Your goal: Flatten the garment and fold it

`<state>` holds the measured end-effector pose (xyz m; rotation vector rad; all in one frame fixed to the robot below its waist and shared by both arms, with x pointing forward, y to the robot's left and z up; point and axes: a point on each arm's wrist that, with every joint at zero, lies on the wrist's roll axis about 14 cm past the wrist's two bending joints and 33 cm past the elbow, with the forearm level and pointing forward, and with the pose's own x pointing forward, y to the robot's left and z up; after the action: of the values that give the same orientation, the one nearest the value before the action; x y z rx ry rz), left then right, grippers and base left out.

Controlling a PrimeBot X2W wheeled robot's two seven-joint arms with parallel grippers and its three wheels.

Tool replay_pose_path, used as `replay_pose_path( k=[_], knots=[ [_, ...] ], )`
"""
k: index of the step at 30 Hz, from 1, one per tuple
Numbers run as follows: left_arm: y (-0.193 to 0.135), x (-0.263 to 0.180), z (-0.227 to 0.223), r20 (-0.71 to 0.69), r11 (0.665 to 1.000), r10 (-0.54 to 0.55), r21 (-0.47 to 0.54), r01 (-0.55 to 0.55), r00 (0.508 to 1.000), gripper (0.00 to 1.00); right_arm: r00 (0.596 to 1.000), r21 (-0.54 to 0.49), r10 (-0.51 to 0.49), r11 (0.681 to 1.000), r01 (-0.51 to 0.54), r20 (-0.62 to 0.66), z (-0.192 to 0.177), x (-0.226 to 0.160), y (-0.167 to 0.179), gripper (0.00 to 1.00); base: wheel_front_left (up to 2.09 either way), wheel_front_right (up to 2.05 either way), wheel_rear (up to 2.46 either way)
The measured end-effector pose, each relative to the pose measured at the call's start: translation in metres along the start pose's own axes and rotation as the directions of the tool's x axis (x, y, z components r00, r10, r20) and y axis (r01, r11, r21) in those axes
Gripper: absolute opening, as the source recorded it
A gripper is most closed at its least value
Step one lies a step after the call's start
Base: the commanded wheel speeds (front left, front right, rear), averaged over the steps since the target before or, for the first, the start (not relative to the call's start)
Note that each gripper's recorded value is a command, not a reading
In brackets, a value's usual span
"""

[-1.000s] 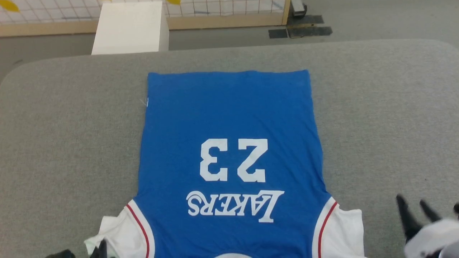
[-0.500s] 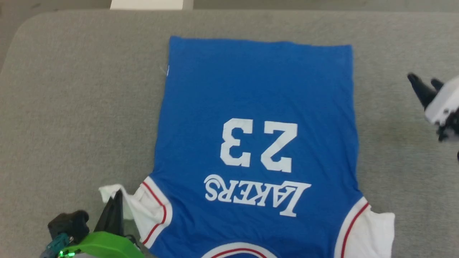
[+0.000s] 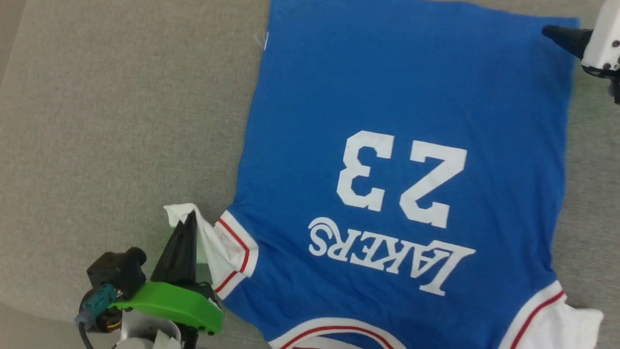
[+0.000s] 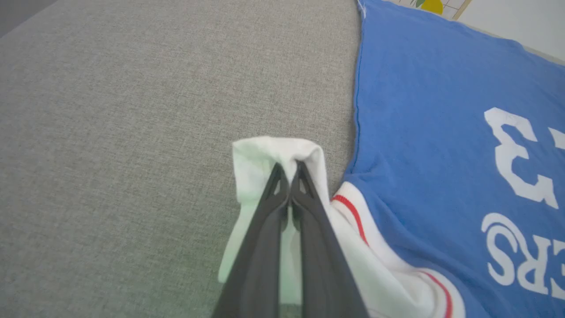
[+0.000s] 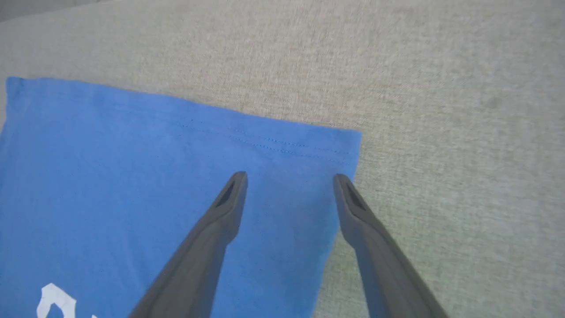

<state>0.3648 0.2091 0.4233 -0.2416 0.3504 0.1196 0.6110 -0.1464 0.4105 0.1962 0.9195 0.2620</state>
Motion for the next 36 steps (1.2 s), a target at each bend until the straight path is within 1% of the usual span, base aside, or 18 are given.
replay_pose_path(
  k=[2, 4, 7, 8, 10, 12, 17, 24, 27, 31, 33, 36],
  knots=[
    [0.003, 0.002, -0.005, -0.013, 1.000, 0.013, 0.005, -0.013, 1.000, 0.00, 0.996, -0.014, 0.003, 1.000, -0.004, -0.087, -0.015, 0.019, 0.004, 1.00, 0.00, 0.00, 0.00],
    [0.008, 0.003, -0.010, -0.029, 1.000, 0.031, 0.006, -0.031, 0.999, 0.00, 0.990, -0.013, 0.006, 1.000, -0.008, -0.140, -0.025, 0.032, 0.006, 1.00, 0.00, 0.00, 0.00],
    [0.016, 0.002, -0.017, -0.047, 0.998, 0.059, 0.011, -0.058, 0.997, 0.00, 0.977, -0.018, 0.007, 1.000, -0.011, -0.215, -0.030, 0.044, 0.008, 1.00, 0.00, 0.00, 0.00],
    [0.018, 0.002, -0.019, -0.053, 0.998, 0.066, 0.013, -0.065, 0.996, 0.00, 0.973, -0.021, 0.007, 1.000, -0.012, -0.232, -0.031, 0.046, 0.009, 0.63, 0.00, 0.00, 0.00],
    [0.021, 0.001, -0.021, -0.058, 0.997, 0.078, 0.016, -0.077, 0.995, 0.00, 0.967, -0.030, 0.003, 1.000, -0.011, -0.253, -0.032, 0.050, 0.010, 0.00, 0.00, 0.00, 0.00],
    [0.023, 0.001, -0.022, -0.060, 0.996, 0.086, 0.018, -0.085, 0.994, 0.00, 0.964, -0.044, -0.007, 0.999, -0.005, -0.265, -0.032, 0.053, 0.009, 0.00, 0.00, 0.00, 0.00],
    [0.024, -0.001, -0.022, -0.057, 0.996, 0.085, 0.016, -0.084, 0.995, 0.00, 0.972, -0.082, -0.018, 0.997, -0.002, -0.234, -0.027, 0.049, 0.013, 0.00, 0.00, 0.00, 0.00],
    [0.023, -0.007, -0.012, -0.025, 0.997, 0.075, 0.007, -0.075, 0.997, 0.00, 0.990, -0.213, -0.044, 0.977, 0.015, -0.132, -0.017, 0.028, 0.025, 0.00, 0.00, 0.00, 0.00],
    [0.023, -0.012, -0.008, -0.014, 0.997, 0.073, -0.009, -0.073, 0.997, 0.00, 0.997, -0.277, -0.047, 0.960, 0.030, -0.057, -0.004, 0.008, 0.030, 0.00, 0.00, 0.00, 0.00],
    [0.024, -0.020, -0.004, -0.001, 0.997, 0.073, -0.022, -0.073, 0.997, 0.00, 0.996, -0.344, -0.064, 0.936, 0.080, 0.057, 0.019, -0.028, 0.022, 0.00, 0.00, 0.00, 0.00],
    [0.026, -0.027, -0.003, 0.001, 0.997, 0.077, -0.022, -0.077, 0.997, 0.00, 0.992, -0.376, -0.078, 0.920, 0.109, 0.098, 0.022, -0.049, 0.014, 0.00, 0.00, 0.00, 0.00],
    [0.027, -0.036, -0.004, -0.001, 0.996, 0.081, -0.026, -0.081, 0.997, 0.00, 0.986, -0.397, -0.097, 0.907, 0.142, 0.132, 0.015, -0.079, -0.003, 0.00, 0.00, 0.00, 0.00]
  ],
)
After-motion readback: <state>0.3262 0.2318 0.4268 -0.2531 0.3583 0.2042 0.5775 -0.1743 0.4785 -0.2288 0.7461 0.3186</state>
